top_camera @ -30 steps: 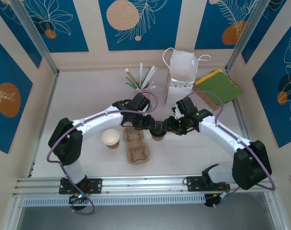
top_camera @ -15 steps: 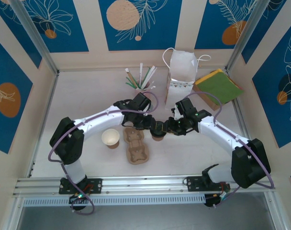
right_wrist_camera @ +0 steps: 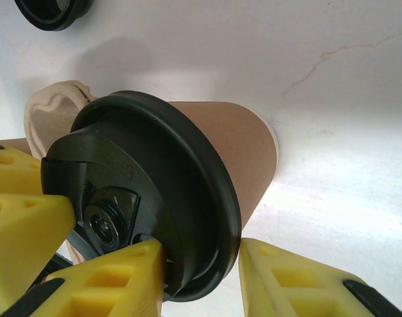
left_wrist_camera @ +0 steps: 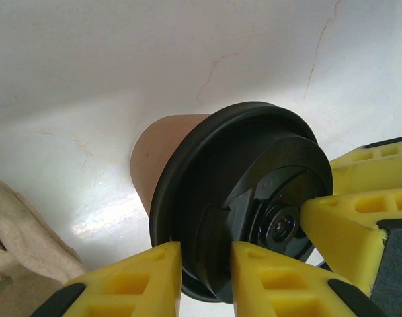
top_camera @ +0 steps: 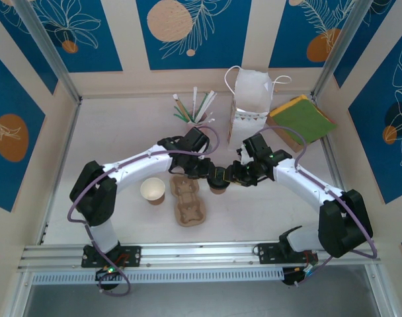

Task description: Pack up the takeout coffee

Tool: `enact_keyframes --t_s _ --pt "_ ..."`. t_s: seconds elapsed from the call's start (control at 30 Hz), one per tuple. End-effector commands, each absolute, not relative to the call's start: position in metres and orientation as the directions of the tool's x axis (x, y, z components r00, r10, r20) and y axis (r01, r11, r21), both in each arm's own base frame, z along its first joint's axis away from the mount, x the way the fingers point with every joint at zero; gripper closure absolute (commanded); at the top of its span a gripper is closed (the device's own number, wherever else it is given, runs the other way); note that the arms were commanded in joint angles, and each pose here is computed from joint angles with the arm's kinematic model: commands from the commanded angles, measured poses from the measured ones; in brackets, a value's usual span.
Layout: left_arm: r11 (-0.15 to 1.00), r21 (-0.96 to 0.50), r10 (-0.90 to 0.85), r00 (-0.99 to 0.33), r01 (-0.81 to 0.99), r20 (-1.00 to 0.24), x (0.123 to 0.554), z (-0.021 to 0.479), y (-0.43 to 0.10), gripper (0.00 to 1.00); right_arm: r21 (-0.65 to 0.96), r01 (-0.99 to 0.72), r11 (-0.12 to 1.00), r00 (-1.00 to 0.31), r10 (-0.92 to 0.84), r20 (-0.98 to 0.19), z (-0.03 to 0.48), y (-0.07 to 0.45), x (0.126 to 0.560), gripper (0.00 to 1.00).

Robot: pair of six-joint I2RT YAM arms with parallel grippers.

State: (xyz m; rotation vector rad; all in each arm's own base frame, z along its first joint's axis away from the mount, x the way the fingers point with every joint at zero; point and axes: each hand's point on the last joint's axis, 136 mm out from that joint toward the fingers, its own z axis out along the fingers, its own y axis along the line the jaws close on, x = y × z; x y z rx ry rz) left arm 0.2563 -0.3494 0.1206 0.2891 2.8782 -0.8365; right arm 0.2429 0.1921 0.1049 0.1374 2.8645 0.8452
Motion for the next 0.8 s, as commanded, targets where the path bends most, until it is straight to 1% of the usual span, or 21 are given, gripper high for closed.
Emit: enact_keyframes --t_s 0.0,0.2,0.43,0.63,0.77 --pt "0.858 -0.462 0.181 -0.973 0.226 -0.141 0.249 0.108 -0.342 0.76 0.528 0.039 0.848 -0.985 0.120 -0.120 0.113 0.189 0.243 0.65" --pt "0.860 -0.455 0.183 -0.973 0.228 -0.141 0.250 0.108 -0.341 0.77 0.556 0.031 0.831 -0.979 0.137 -0.150 0.129 0.192 0.255 0.62" --pt "0.858 -0.458 0.188 -0.972 0.233 -0.141 0.250 0.109 -0.342 0.77 0.550 0.029 0.835 -0.978 0.136 -0.156 0.124 0.194 0.275 0.62" --pt "0.858 -0.458 0.188 -0.973 0.231 -0.137 0.250 0.108 -0.343 0.77 0.542 0.037 0.839 -0.984 0.126 -0.128 0.110 0.197 0.282 0.63" --pt "0.861 -0.455 0.189 -0.973 0.228 -0.131 0.250 0.107 -0.343 0.77 0.530 0.061 0.846 -0.986 0.134 -0.101 0.099 0.195 0.281 0.67"
